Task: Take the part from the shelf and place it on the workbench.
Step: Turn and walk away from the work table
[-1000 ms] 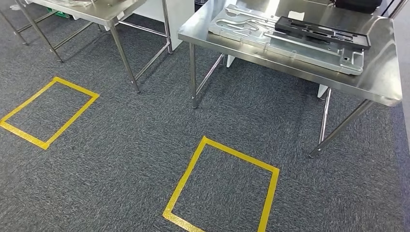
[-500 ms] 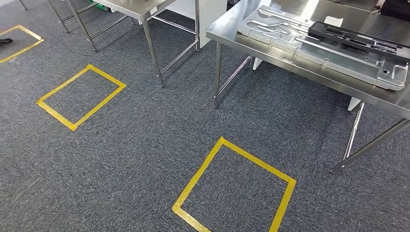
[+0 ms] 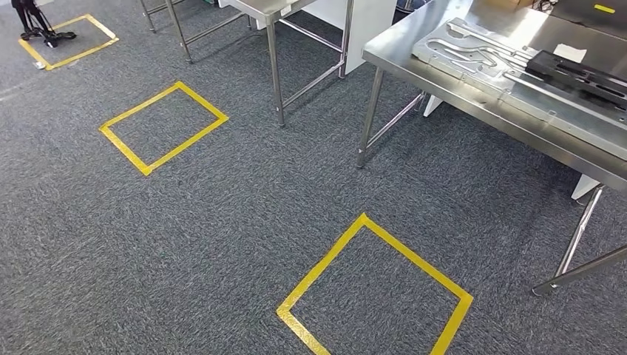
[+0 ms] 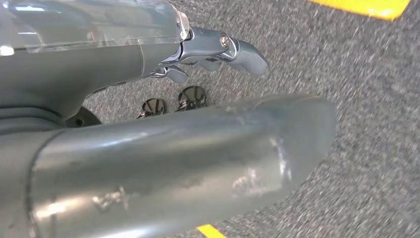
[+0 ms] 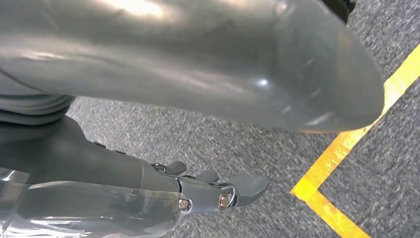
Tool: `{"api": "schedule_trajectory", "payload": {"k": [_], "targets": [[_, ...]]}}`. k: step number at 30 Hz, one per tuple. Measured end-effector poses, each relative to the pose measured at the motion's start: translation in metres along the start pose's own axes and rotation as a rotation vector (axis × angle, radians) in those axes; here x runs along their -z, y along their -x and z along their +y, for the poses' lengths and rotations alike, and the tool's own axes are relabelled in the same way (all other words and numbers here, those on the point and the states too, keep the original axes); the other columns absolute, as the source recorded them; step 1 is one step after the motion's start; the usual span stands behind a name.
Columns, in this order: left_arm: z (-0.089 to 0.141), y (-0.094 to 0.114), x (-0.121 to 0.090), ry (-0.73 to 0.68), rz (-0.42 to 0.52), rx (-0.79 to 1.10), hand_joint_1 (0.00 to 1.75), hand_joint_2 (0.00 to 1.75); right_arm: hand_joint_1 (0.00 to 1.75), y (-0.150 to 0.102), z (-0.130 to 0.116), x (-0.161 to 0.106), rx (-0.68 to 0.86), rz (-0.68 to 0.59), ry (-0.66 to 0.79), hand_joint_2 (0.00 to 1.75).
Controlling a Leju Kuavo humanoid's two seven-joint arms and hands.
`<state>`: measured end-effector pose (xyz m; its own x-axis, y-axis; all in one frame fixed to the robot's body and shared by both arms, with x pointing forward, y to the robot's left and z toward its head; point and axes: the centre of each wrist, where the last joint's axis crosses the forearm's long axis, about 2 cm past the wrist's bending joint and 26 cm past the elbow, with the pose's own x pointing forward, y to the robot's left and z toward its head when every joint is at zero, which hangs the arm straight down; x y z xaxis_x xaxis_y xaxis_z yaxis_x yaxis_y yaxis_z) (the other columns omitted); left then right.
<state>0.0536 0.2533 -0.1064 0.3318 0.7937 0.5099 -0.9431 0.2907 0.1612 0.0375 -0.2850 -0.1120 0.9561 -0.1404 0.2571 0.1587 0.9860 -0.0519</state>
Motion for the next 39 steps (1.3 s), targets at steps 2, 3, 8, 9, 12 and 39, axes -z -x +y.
{"api": "schedule_trajectory", "payload": {"k": [2,3,8,9,12,39], "targets": [[-0.0007,-0.0005,0.0,0.001,-0.001,-0.001,0.0,0.0,0.0,0.0009,-0.0002,-0.0001,0.0,0.002,0.0,0.0],[-0.0012,-0.0007,0.0,0.002,-0.001,-0.001,0.0,0.0,0.0,0.0017,-0.0003,-0.0003,0.0,0.003,0.0,0.0],[-0.0008,-0.0006,0.0001,0.001,-0.001,-0.001,0.0,0.0,0.0,0.0036,-0.0003,-0.0006,-0.001,0.008,0.0,0.0],[-0.0011,-0.0005,-0.0001,0.002,0.0,-0.001,0.0,0.0,0.0,0.0041,-0.0006,-0.0006,-0.001,0.01,0.0,0.0],[-0.0016,-0.0003,-0.0004,0.003,0.0,-0.002,0.0,0.0,0.0,0.0039,-0.0011,-0.0005,-0.001,0.009,0.002,0.0],[0.0006,-0.0008,0.0008,-0.016,0.065,-0.029,0.0,0.0,0.0,0.0069,-0.0012,-0.001,-0.079,0.031,-0.012,0.0]]}}
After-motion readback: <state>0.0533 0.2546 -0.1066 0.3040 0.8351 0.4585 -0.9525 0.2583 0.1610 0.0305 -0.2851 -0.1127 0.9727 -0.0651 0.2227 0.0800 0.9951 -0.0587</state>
